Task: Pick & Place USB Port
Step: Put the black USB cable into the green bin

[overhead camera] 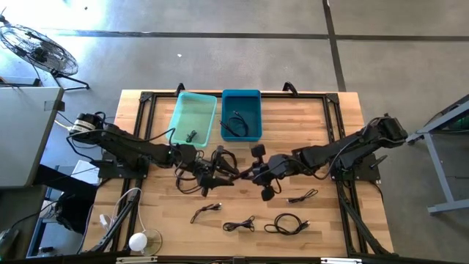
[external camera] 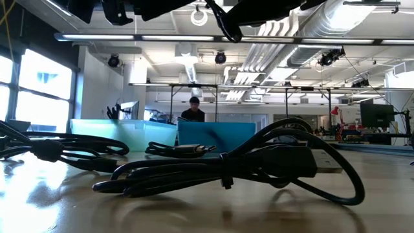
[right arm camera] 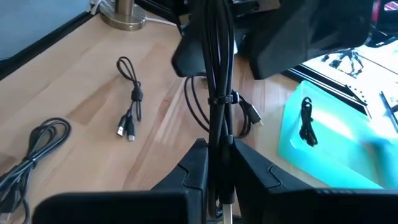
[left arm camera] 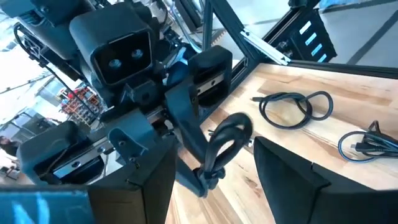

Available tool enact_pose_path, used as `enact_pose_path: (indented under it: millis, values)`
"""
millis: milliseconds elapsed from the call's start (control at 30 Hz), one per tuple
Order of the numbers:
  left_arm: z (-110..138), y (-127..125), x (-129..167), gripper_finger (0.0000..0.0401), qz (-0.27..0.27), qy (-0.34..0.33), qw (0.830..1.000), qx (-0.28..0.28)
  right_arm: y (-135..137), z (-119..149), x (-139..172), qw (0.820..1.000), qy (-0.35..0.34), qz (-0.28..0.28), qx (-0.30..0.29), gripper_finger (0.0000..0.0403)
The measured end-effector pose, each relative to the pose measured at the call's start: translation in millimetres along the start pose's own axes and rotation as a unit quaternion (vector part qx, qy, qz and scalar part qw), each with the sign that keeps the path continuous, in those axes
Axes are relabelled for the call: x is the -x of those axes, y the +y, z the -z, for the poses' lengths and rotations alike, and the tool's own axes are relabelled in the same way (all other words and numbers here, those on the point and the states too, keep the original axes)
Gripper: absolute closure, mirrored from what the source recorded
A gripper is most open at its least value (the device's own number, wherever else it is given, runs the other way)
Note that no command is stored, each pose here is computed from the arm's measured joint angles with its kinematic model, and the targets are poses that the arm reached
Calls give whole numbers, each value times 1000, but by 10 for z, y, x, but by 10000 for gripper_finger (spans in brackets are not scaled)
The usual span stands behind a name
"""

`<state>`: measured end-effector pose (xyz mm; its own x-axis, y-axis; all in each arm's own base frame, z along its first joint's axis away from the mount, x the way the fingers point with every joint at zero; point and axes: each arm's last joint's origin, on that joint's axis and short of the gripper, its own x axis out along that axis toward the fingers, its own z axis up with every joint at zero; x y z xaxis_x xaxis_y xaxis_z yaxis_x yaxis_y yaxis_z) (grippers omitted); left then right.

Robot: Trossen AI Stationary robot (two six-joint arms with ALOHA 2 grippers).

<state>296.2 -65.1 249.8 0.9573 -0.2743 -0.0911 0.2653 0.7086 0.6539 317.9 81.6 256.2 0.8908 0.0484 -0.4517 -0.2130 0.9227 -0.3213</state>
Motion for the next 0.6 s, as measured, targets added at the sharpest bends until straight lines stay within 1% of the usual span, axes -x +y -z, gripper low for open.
enact_pose_path:
  millis: [100, 167, 233, 300, 333, 367, 433, 467, 533, 600]
  values:
    - [1, 9, 0, 222, -12, 8, 1000, 6, 0, 0, 0, 1000, 0, 0, 0, 364]
    - [-2, 12, 0, 254, -14, 7, 1000, 6, 0, 0, 0, 1000, 0, 0, -2, 364]
    - [-7, 16, 0, 300, -16, 4, 1000, -1, 0, 0, 0, 1000, 0, 0, -3, 364]
    - [-7, 15, 0, 360, -16, 4, 1000, -10, -1, -3, 0, 1000, -1, 0, -4, 364]
    - [-7, 14, 0, 377, -16, 5, 1000, -14, -1, -3, 0, 1000, -1, 1, -4, 364]
    - [-6, 16, 0, 383, -16, 5, 1000, -15, -3, -2, 0, 1000, 0, 3, -8, 364]
    - [-4, 18, 1, 380, -22, 10, 1000, -15, -8, 0, 0, 1000, 3, 12, -16, 364]
    - [-1, 20, 0, 382, -26, 13, 999, -15, -11, 1, 1, 1000, 5, 21, -18, 357]
    - [2, 28, 2, 390, -34, 20, 999, -16, -22, 5, 3, 999, 12, 45, -24, 328]
    - [4, 35, 2, 391, -43, 27, 999, -17, -34, 8, 7, 996, 19, 79, -37, 288]
